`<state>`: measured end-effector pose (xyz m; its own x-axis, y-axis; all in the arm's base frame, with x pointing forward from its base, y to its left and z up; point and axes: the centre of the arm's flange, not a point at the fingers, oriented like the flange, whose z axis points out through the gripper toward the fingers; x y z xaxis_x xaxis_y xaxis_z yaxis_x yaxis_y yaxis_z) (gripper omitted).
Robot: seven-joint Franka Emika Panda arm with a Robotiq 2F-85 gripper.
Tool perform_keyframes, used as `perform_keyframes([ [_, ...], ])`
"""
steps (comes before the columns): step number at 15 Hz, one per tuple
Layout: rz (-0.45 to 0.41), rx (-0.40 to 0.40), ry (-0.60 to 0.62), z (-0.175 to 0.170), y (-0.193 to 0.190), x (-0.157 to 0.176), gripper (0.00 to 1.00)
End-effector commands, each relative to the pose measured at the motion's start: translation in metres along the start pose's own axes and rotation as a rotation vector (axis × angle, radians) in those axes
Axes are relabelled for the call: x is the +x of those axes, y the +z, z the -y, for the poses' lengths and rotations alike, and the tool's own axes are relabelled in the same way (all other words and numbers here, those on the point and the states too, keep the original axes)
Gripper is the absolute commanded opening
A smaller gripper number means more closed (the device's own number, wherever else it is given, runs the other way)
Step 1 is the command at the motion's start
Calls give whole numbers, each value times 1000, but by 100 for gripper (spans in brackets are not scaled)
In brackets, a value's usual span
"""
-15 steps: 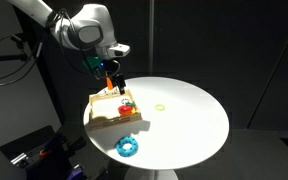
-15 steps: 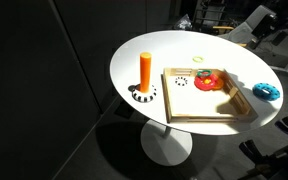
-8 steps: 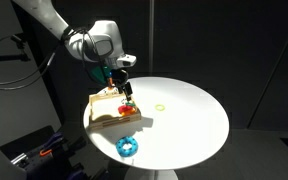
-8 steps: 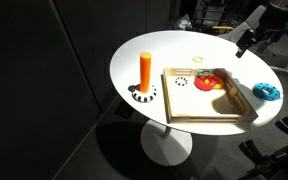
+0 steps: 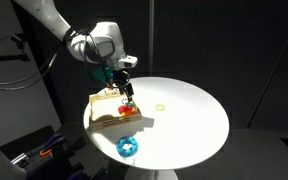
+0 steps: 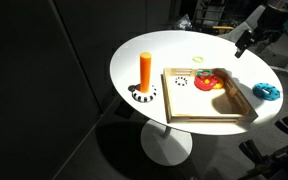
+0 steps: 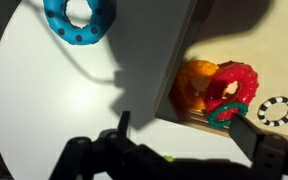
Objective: Remove the red ring from the box
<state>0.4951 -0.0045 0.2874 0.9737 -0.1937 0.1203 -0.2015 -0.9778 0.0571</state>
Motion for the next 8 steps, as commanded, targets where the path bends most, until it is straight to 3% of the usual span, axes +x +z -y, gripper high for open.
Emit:
perform_keyframes([
  [1,-35,-10,-9,2,19,2,100],
  [8,-71,23,-57,24,59,0,100],
])
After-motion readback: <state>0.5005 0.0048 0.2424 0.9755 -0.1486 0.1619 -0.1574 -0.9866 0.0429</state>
